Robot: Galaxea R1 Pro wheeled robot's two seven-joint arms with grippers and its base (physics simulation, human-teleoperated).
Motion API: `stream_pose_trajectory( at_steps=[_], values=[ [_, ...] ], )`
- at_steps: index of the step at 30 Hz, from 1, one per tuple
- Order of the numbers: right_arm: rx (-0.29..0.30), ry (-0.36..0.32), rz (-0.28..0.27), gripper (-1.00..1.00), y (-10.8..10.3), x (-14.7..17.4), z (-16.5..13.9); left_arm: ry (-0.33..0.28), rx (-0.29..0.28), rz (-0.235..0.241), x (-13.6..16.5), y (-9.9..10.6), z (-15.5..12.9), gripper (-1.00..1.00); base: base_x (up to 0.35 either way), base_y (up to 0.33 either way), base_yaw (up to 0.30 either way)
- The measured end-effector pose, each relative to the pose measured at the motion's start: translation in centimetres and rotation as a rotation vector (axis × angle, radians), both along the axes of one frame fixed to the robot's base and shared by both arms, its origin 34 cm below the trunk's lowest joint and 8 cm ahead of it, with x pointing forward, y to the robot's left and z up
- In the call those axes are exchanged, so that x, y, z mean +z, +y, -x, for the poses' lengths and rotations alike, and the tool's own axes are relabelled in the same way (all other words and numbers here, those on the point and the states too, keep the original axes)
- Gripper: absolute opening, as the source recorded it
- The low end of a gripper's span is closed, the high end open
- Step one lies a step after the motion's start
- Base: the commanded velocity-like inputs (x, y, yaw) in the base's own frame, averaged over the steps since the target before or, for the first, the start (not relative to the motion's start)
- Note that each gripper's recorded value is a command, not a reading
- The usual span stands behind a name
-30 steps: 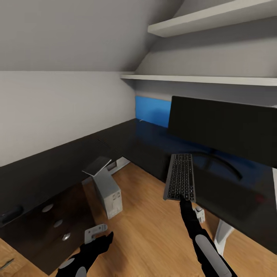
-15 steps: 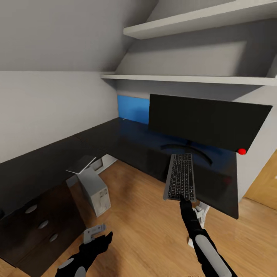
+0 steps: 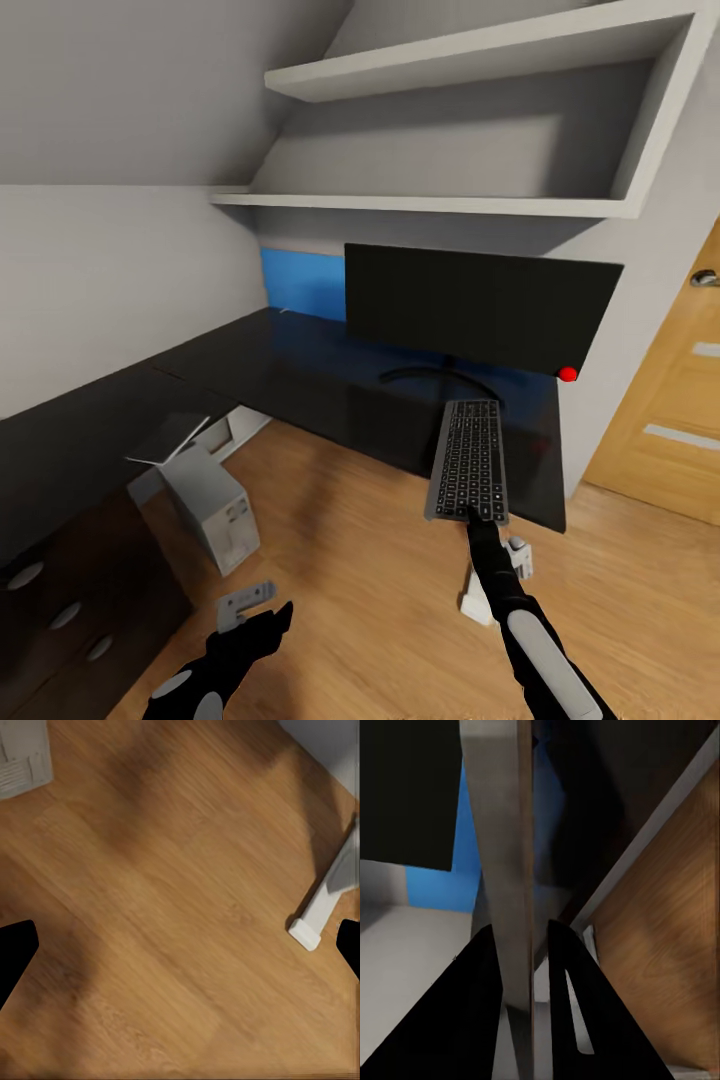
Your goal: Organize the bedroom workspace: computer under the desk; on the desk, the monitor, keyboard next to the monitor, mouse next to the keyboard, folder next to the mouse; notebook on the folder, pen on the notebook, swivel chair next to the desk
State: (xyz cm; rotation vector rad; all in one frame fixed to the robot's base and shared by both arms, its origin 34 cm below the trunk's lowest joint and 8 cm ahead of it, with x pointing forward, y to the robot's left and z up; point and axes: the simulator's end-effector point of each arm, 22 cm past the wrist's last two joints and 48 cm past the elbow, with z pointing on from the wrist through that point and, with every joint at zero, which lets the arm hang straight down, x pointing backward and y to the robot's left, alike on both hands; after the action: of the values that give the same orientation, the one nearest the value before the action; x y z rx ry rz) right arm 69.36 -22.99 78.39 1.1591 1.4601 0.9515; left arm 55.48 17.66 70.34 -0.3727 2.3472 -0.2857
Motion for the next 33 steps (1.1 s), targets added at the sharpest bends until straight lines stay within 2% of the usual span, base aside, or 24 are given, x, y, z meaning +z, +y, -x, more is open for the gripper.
stream_pose_trajectory(
  at_steps=[19, 25, 33],
  values=[
    [-0.003, -0.001, -0.001, -1.00, -0.1, 0.0, 0.0, -0.002, -0.001, 0.001, 0.1, 0.0, 0.0, 1.00, 0.000, 0.001, -0.270],
    [-0.089, 0.002, 0.016, -1.00, -1.4, 0.0, 0.2, -0.002, -0.001, 0.001, 0.1, 0.0, 0.0, 1.00, 0.000, 0.000, -0.198],
    [-0.111, 0.000, -0.025, -1.00, 0.3, 0.3, 0.1, -0.002, -0.002, 0.002, 0.1, -0.1, 0.0, 1.00, 0.000, 0.000, -0.017]
  ],
)
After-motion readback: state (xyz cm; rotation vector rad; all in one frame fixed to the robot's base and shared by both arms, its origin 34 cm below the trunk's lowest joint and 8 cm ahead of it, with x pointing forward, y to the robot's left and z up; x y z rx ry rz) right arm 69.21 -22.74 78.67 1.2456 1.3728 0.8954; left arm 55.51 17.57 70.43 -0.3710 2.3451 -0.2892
